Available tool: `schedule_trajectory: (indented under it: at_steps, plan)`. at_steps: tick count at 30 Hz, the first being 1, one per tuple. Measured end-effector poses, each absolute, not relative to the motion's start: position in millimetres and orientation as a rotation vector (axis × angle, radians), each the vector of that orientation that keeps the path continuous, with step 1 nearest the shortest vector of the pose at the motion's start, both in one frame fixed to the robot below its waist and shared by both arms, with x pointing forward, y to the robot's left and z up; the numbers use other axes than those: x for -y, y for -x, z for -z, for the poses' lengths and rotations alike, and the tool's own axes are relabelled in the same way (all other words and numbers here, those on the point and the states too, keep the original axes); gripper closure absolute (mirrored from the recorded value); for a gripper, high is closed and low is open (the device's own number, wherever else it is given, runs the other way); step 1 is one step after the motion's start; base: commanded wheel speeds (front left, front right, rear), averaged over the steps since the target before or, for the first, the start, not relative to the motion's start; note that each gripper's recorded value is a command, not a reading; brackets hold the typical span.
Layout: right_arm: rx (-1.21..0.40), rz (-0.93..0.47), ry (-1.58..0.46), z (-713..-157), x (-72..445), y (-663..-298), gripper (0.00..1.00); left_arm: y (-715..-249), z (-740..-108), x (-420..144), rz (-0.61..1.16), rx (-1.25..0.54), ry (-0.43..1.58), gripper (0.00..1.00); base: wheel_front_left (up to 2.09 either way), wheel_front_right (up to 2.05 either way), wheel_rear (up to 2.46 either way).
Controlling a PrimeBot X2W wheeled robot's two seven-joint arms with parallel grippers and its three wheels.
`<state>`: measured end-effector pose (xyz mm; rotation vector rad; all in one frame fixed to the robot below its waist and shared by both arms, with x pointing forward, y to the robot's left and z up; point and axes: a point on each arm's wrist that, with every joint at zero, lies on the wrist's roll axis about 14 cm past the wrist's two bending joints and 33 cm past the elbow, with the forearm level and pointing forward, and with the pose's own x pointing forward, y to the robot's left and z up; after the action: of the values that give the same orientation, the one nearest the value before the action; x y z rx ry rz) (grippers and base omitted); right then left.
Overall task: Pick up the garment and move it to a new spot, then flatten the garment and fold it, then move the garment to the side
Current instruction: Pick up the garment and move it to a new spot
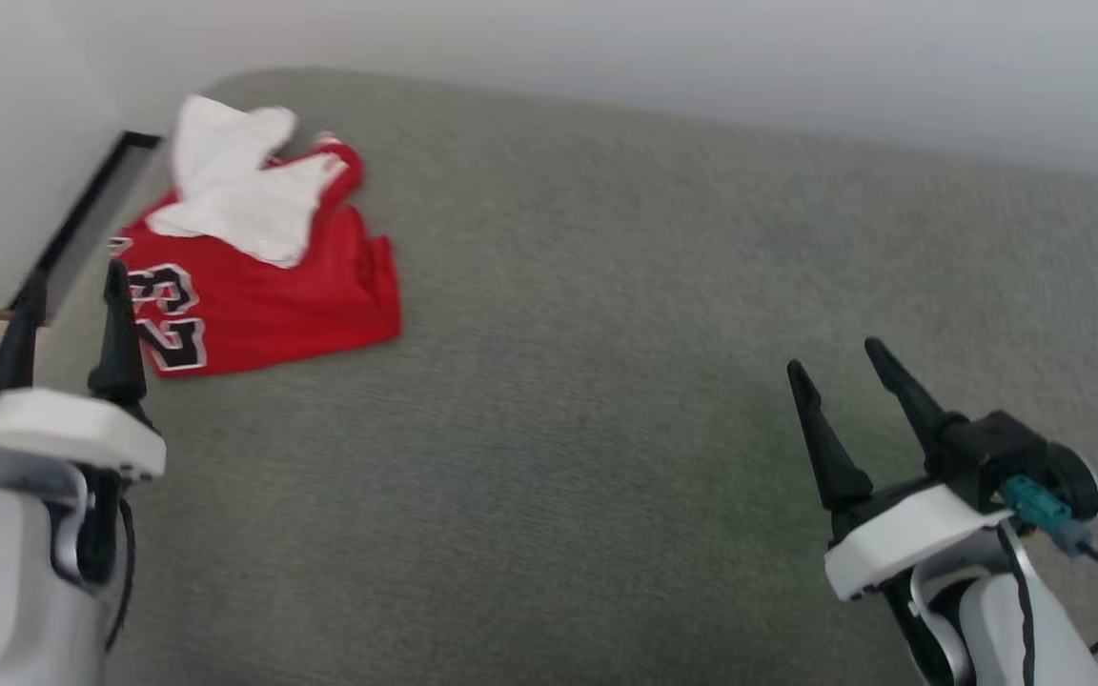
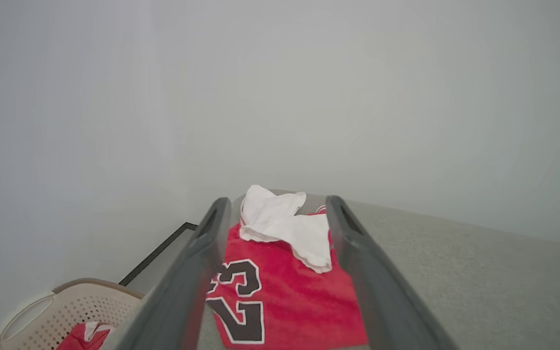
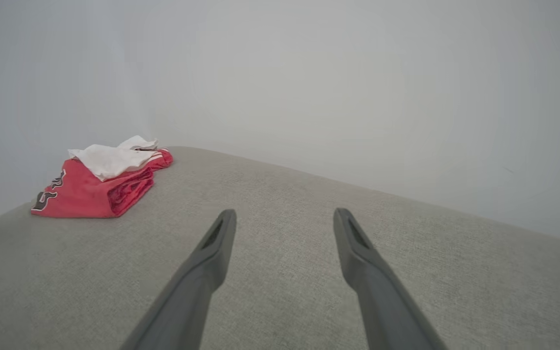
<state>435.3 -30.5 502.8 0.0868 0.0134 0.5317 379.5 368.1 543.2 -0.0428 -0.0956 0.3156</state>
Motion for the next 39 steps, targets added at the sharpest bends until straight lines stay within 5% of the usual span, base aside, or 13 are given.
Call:
schedule_trajectory:
  at_steps: [11,17,30,38,39]
  plan:
    - [-0.066,-0.422,-0.077,-472.0,67.1,-465.4,0.0,-470.6,-483.9,-369.9,-0.26,-0.137,0.048,0.0,0.0,0.0,0.0]
    - [-0.122,-0.361,-0.076,-445.1,86.8,-475.7,0.0,-491.2,-408.5,-376.6,-0.3,-0.453,0.111,0.0,0.0,0.0,0.0]
    - [-0.17,-0.333,-0.05,-427.3,100.5,-480.8,0.0,-488.5,-345.9,-380.0,-0.381,-0.848,0.239,0.0,0.0,0.0,0.0]
    - [-0.181,-0.32,-0.046,-427.1,104.9,-478.2,0.0,-483.8,-340.1,-376.6,-0.401,-0.913,0.264,0.0,0.0,0.0,0.0]
    - [-0.179,-0.319,-0.047,-428.2,105.1,-478.0,0.0,-483.0,-340.6,-375.9,-0.401,-0.914,0.264,0.63,0.0,0.0,0.0]
